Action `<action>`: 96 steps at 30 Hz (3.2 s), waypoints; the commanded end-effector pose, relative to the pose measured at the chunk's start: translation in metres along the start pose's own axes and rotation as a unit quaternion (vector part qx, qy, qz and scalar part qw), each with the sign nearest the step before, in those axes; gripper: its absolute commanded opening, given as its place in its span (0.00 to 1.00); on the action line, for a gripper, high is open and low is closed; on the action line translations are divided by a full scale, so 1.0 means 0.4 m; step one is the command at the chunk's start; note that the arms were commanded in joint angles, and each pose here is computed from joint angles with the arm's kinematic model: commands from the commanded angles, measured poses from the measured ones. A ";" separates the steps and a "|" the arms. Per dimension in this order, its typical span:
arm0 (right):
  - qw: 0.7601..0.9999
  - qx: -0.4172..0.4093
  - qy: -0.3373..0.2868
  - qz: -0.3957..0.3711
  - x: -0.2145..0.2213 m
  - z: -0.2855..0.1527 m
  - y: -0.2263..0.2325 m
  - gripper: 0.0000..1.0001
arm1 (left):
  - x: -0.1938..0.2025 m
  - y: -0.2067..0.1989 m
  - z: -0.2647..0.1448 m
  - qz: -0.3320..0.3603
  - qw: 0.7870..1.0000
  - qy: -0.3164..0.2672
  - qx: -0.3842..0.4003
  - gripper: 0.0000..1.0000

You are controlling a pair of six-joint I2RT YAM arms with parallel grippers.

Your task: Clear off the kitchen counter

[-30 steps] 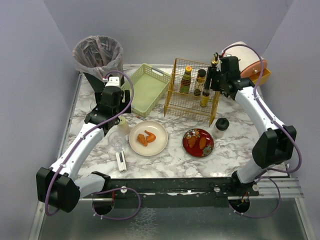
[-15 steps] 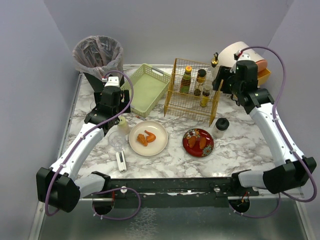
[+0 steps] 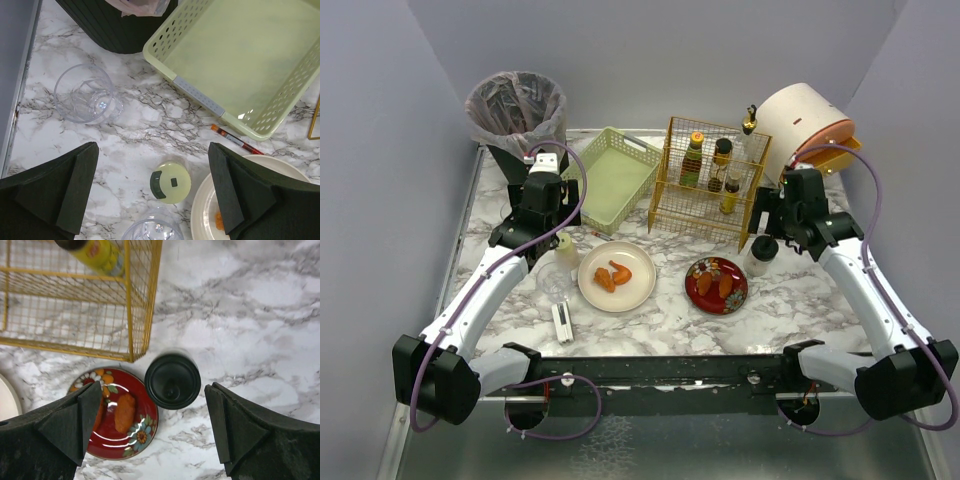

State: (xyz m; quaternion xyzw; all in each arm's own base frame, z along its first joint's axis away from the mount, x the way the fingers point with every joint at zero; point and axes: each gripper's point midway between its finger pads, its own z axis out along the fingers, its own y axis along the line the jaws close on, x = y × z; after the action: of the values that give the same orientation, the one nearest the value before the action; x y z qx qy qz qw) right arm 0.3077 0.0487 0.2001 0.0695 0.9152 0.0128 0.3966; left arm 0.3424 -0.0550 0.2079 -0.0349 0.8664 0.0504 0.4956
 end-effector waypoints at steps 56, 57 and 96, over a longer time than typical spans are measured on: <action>0.994 0.076 0.072 0.017 0.216 0.169 -0.066 0.80 | 0.006 0.016 -0.001 0.004 1.000 0.004 -0.009 0.99; 0.994 0.076 0.071 0.017 0.215 0.169 -0.067 0.79 | 0.006 0.017 -0.001 0.004 1.000 0.004 -0.009 0.99; 0.991 -0.083 -0.105 -0.022 -0.183 -0.130 0.198 0.01 | 0.002 0.017 -0.004 0.000 1.000 0.002 -0.009 0.99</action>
State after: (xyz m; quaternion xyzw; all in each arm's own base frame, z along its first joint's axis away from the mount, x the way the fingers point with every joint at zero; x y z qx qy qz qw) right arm 0.3155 0.0988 0.2726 0.0191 0.8838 0.0543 0.4643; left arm 0.3427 -0.0525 0.2078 -0.0380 0.8663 0.0523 0.4953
